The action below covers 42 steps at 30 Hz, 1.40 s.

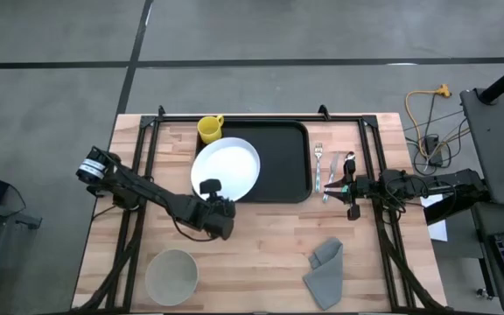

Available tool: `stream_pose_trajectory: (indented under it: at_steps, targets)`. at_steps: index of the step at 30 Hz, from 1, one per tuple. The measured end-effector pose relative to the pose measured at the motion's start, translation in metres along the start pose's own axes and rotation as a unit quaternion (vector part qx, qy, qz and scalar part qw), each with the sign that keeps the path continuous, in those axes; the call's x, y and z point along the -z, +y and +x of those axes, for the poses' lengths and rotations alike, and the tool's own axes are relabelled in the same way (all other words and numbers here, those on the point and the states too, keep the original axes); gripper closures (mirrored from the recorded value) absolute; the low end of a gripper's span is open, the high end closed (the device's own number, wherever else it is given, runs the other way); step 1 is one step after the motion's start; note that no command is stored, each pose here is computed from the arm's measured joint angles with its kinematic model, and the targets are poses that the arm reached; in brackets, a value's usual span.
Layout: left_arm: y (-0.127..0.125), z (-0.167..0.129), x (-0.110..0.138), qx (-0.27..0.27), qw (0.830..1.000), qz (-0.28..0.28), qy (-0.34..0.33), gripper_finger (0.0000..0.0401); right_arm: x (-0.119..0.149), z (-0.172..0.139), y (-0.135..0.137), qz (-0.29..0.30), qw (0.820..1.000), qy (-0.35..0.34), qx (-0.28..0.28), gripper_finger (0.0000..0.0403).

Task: Set up tray
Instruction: Put the white plate at the bottom of the yellow cup on the black tray

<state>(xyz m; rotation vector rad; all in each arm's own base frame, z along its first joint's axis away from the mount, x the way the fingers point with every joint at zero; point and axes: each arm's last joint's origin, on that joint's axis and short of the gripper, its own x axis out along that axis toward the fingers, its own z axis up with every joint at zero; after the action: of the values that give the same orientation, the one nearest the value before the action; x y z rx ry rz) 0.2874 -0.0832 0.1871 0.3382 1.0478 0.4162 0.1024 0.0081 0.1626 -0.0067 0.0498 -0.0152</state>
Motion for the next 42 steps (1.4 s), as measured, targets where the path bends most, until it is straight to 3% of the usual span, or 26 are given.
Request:
stream_pose_trajectory:
  at_steps: [10, 42]
  targets:
    - [0.010, 0.019, 0.007, -0.011, 1.000, -0.028, 0.006, 0.0401, 0.000, 0.000, 0.000, 0.000, 1.000, 0.000, 0.000, 0.0329]
    - [0.013, 0.029, 0.010, 0.005, 0.999, -0.040, 0.004, 0.0401, 0.000, 0.000, 0.000, 0.000, 1.000, 0.000, 0.000, 0.0326]
